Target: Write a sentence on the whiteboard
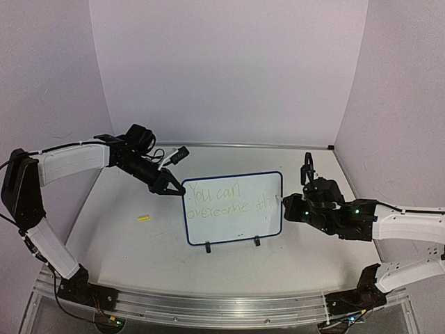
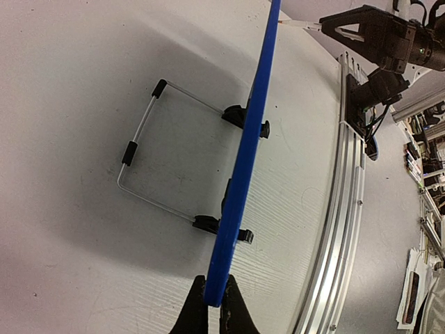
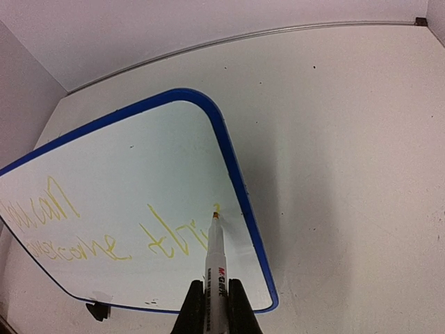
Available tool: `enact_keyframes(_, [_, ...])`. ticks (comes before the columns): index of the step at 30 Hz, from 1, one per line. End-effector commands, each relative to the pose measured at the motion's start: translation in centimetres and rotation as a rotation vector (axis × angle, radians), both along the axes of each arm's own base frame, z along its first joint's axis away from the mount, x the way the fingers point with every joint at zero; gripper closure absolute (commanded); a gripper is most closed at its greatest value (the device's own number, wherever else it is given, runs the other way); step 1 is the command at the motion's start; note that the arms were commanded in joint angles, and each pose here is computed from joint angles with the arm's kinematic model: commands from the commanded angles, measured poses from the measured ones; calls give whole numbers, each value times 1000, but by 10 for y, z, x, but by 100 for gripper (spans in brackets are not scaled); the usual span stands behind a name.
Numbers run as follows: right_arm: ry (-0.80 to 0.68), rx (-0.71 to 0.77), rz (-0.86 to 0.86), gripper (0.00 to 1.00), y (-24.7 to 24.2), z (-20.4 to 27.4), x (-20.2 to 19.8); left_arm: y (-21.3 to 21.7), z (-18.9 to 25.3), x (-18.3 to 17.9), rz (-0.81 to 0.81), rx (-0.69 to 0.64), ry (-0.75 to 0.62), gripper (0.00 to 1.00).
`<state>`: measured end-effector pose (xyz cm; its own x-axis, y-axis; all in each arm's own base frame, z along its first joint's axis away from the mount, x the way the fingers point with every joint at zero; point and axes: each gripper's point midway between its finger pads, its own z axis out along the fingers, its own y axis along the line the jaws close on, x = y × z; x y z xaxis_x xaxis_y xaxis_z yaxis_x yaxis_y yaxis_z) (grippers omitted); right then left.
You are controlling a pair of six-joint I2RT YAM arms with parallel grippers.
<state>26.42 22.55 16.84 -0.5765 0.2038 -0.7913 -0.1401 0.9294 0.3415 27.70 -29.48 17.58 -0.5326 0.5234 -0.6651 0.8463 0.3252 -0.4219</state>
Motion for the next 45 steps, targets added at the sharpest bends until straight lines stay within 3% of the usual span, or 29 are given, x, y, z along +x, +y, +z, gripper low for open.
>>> enact_keyframes(1, [13,-5,17,100,2,-3,0,10,-27,5,29,119,3,100])
enact_keyframes(29, [58,-26,-56,100,-20,-19,-8,9,-26,4,27,114,2,100])
enact_keyframes(45, [69,-23,18,100,4,-20,-3,10,-24,4,29,115,-4,100])
